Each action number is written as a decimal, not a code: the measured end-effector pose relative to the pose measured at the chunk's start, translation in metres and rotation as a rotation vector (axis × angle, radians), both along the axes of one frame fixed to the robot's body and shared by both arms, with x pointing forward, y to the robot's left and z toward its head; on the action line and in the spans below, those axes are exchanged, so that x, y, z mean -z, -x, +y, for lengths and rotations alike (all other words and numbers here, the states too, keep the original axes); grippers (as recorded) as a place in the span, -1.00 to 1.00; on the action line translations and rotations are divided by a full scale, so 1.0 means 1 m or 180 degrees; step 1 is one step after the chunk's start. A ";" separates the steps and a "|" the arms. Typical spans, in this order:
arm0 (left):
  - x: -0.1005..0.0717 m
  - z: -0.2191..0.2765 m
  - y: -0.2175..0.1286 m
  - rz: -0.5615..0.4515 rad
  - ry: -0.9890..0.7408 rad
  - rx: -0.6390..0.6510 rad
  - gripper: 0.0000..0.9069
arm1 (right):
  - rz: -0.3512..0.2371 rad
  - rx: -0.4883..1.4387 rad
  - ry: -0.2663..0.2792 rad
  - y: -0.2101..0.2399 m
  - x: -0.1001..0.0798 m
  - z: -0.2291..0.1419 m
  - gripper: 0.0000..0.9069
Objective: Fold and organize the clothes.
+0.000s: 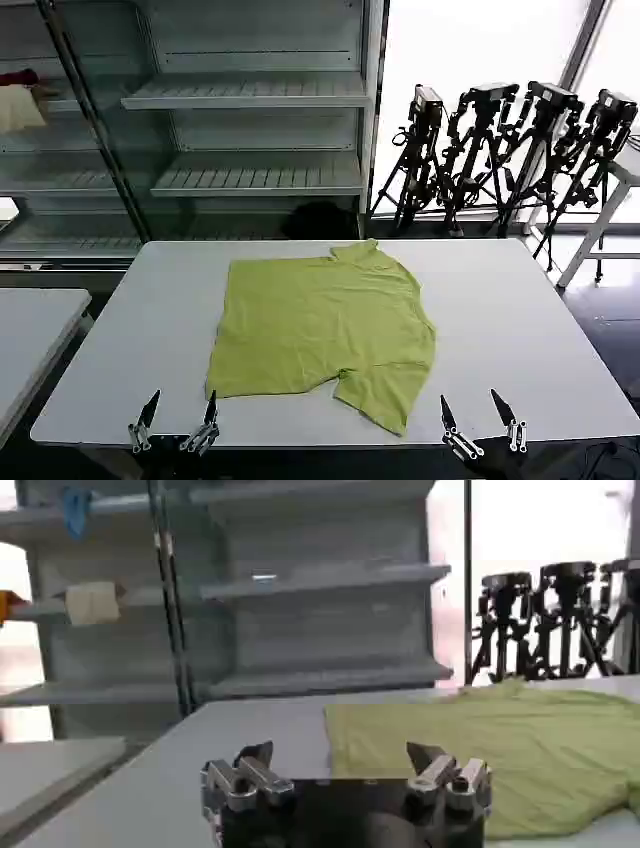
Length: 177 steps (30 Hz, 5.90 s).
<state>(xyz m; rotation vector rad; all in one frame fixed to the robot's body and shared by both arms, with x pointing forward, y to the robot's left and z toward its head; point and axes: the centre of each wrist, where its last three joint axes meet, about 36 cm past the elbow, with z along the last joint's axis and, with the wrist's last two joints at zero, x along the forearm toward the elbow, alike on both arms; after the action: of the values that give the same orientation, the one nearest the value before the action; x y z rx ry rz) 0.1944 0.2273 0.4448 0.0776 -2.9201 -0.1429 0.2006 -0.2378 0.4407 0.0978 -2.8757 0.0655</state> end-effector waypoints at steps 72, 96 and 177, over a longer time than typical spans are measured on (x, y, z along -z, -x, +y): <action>0.000 0.025 -0.084 0.1096 0.0609 0.0267 -0.98 | 0.0983 -0.0457 -0.0015 -0.051 -0.023 0.045 -1.00; -0.029 0.012 -0.104 0.0693 0.0843 0.0290 -1.00 | 0.0440 -0.0622 -0.0018 -0.089 -0.060 0.018 -1.00; 0.019 -0.018 -0.079 0.0854 0.0651 0.0076 -1.00 | 0.0081 -0.1133 0.0046 -0.134 -0.064 -0.001 -1.00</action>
<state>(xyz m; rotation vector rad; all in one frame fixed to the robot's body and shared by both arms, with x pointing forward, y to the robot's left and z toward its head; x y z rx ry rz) 0.2739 0.2090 0.4262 -0.0091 -2.6507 0.1324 0.3345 -0.2387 0.5046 0.6013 -2.7969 0.1511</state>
